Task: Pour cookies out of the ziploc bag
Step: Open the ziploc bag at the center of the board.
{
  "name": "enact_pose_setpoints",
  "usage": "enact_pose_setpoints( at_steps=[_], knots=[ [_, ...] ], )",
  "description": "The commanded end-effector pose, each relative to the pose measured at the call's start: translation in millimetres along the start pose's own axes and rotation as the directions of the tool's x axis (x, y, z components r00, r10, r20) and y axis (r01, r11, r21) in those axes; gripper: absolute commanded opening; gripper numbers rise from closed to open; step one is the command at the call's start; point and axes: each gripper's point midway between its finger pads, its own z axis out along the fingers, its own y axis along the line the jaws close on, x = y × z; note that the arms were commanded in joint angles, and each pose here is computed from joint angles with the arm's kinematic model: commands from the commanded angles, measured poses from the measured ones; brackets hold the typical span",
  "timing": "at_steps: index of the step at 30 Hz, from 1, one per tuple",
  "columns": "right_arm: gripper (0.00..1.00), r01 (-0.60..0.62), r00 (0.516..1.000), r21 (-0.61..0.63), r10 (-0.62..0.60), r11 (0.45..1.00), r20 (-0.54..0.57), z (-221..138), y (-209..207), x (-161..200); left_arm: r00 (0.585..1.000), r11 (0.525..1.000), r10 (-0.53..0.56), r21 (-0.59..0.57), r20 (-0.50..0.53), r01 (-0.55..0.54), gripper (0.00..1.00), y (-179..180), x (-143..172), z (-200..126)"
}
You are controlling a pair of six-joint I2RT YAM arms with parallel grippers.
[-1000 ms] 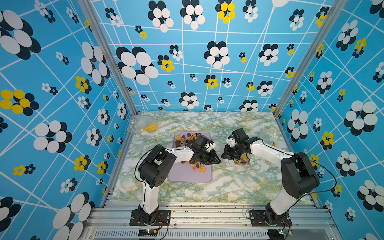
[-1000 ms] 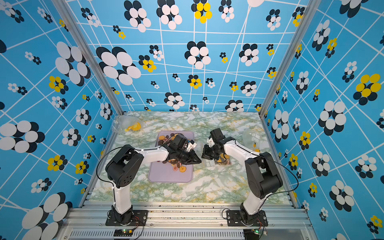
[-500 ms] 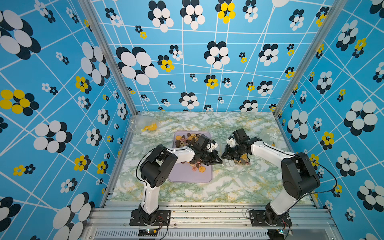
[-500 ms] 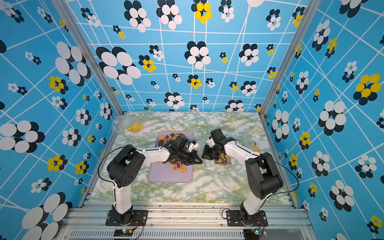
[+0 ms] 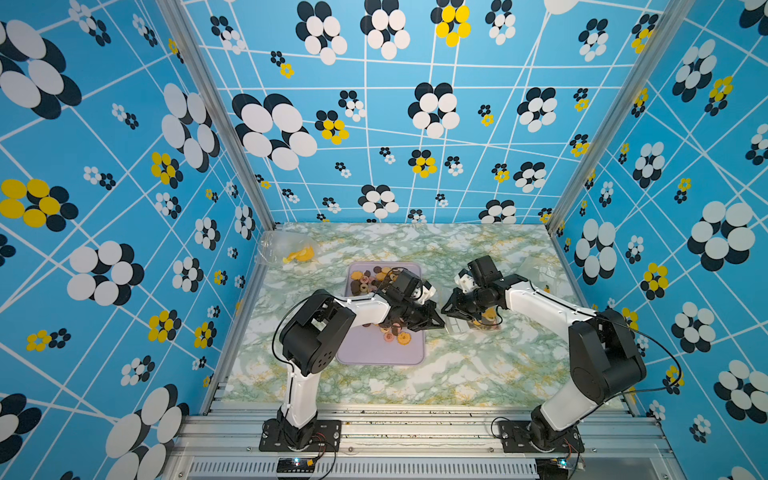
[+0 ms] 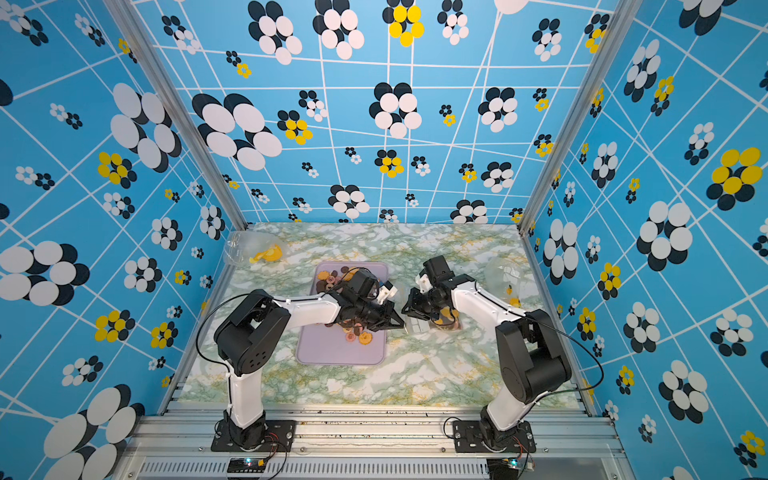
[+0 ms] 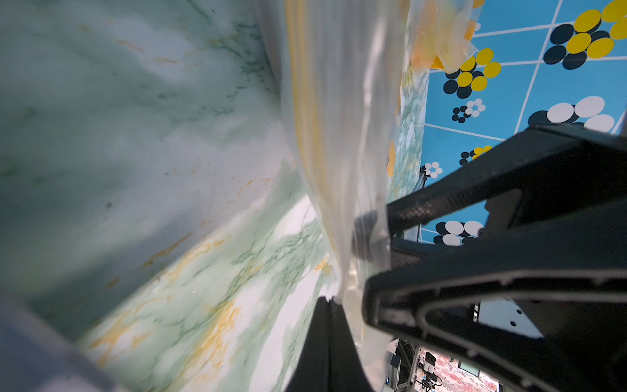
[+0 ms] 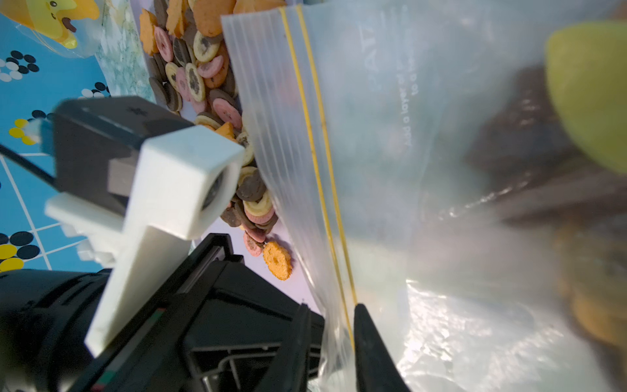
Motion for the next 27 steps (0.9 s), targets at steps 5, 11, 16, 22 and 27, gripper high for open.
enact_pose_setpoints(
  at_steps=[5,11,16,22,27],
  knots=[
    [0.24,0.062,0.998,0.107,-0.058,0.992,-0.035,-10,-6,9,1.0,1.0,0.018,-0.003,-0.001,-0.018,0.0,-5,-3,1],
    [0.15,0.066,0.997,0.107,-0.061,0.992,-0.044,-7,-6,9,1.0,1.0,0.017,-0.003,0.0,-0.017,0.0,-4,-3,1],
    [0.03,0.064,0.997,0.101,-0.06,0.993,-0.047,-4,-5,8,1.0,1.0,0.018,-0.005,0.0,-0.018,0.0,-5,-3,0],
    [0.0,0.066,0.997,0.097,-0.061,0.993,-0.045,-5,-4,9,1.0,1.0,0.022,-0.014,0.021,-0.021,0.0,-3,-4,-6],
    [0.0,0.064,0.997,0.093,-0.06,0.994,-0.041,-6,-3,8,0.997,0.999,0.027,-0.02,0.072,-0.026,0.11,-1,-11,-18]
  ],
)
